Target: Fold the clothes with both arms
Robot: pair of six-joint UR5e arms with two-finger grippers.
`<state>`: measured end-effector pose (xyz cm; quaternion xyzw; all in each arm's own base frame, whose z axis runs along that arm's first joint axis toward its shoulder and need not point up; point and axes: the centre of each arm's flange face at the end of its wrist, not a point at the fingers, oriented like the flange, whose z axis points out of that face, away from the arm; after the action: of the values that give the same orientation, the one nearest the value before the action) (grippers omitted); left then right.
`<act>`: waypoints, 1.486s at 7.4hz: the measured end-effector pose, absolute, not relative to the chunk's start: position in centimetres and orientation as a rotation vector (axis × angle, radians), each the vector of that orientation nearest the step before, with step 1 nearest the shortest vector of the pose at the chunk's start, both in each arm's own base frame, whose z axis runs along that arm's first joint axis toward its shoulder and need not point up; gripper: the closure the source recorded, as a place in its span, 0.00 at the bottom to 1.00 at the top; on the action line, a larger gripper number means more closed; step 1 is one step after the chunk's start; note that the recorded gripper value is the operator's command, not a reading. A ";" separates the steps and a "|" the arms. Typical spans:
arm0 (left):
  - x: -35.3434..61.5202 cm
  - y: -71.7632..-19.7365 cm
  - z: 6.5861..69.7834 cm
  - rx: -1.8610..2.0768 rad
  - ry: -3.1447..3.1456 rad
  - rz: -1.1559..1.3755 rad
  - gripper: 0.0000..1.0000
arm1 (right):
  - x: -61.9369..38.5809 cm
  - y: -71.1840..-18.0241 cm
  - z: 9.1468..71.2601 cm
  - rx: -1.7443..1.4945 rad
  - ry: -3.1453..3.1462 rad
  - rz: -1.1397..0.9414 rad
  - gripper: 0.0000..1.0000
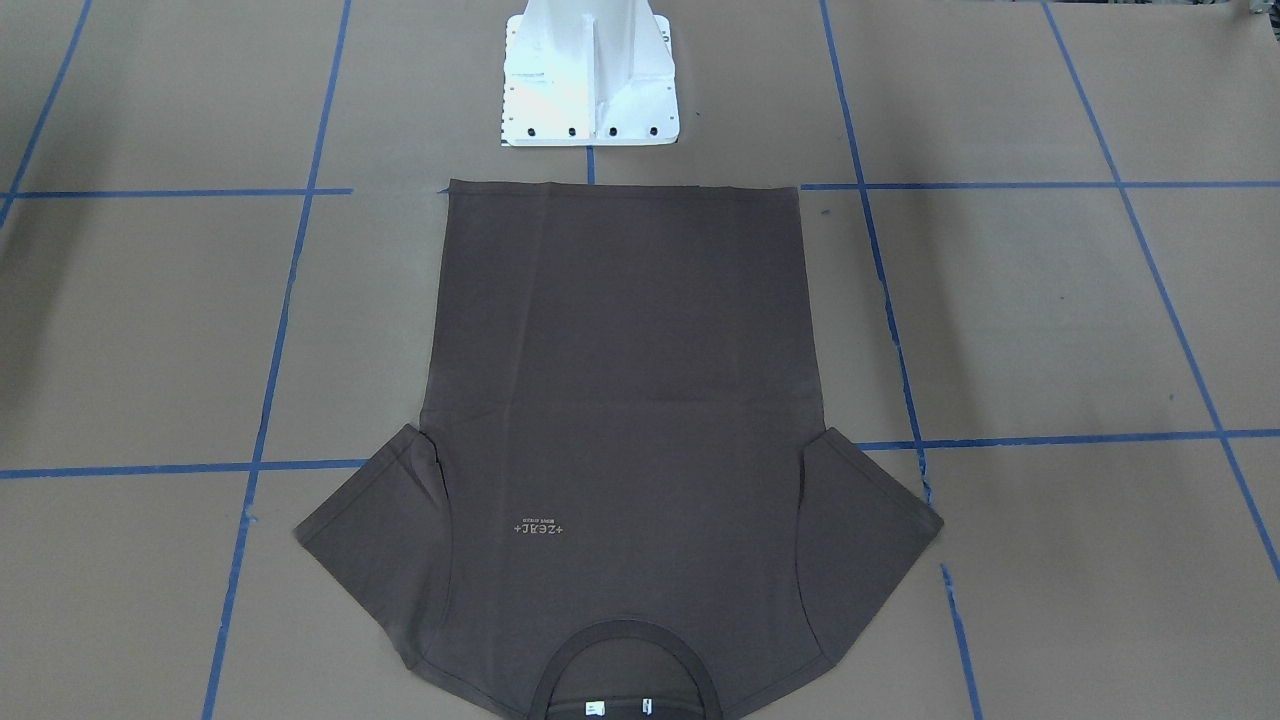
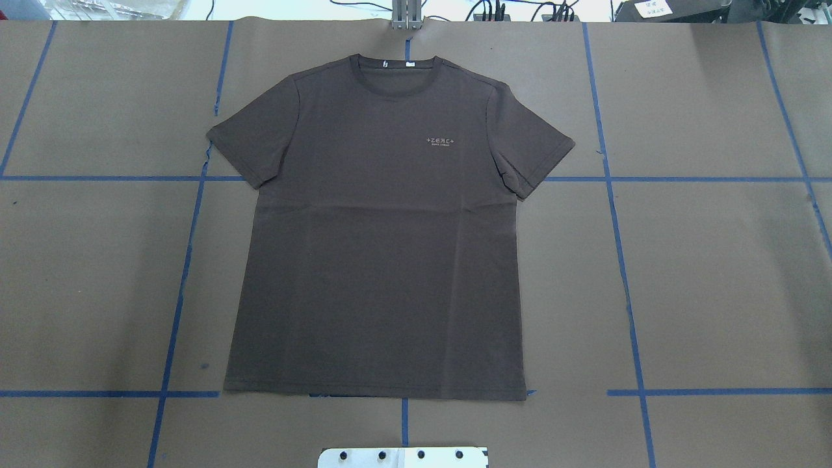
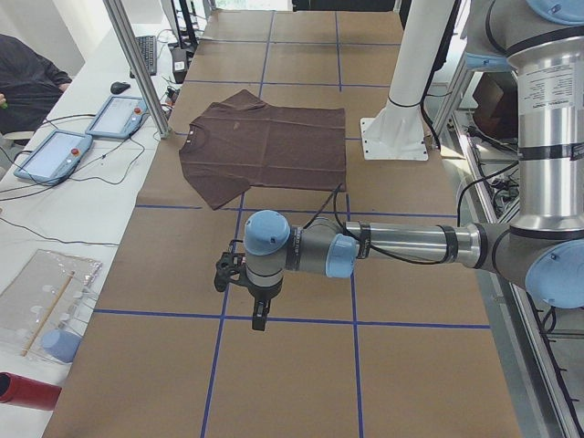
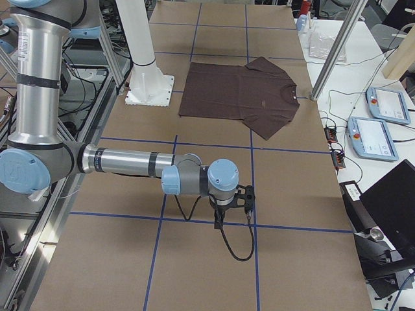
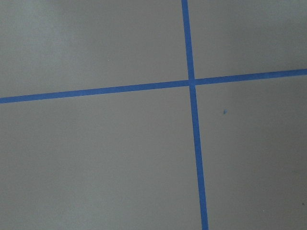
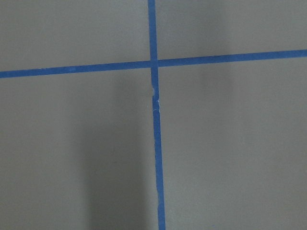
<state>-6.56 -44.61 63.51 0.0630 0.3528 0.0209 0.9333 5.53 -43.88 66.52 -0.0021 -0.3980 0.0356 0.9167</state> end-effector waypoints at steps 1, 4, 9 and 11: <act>-6.6 -44.6 63.3 0.132 0.722 0.043 0.00 | 5.6 -44.1 66.3 0.001 -0.812 0.073 0.00; -6.4 -47.1 59.1 0.232 0.727 0.081 0.00 | 3.9 -50.0 61.0 0.101 -0.837 0.020 0.00; -4.9 -53.7 52.1 0.404 0.773 0.110 0.00 | -19.3 -63.3 45.3 0.155 -0.890 -0.014 0.00; -3.4 -54.8 51.8 0.395 0.814 0.118 0.00 | -29.7 -62.8 44.9 0.186 -0.903 0.033 0.00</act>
<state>-3.42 -54.80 51.76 0.1909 0.3928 0.0571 0.8978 -29.73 -62.79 44.89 0.0897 -0.4358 0.0158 0.8954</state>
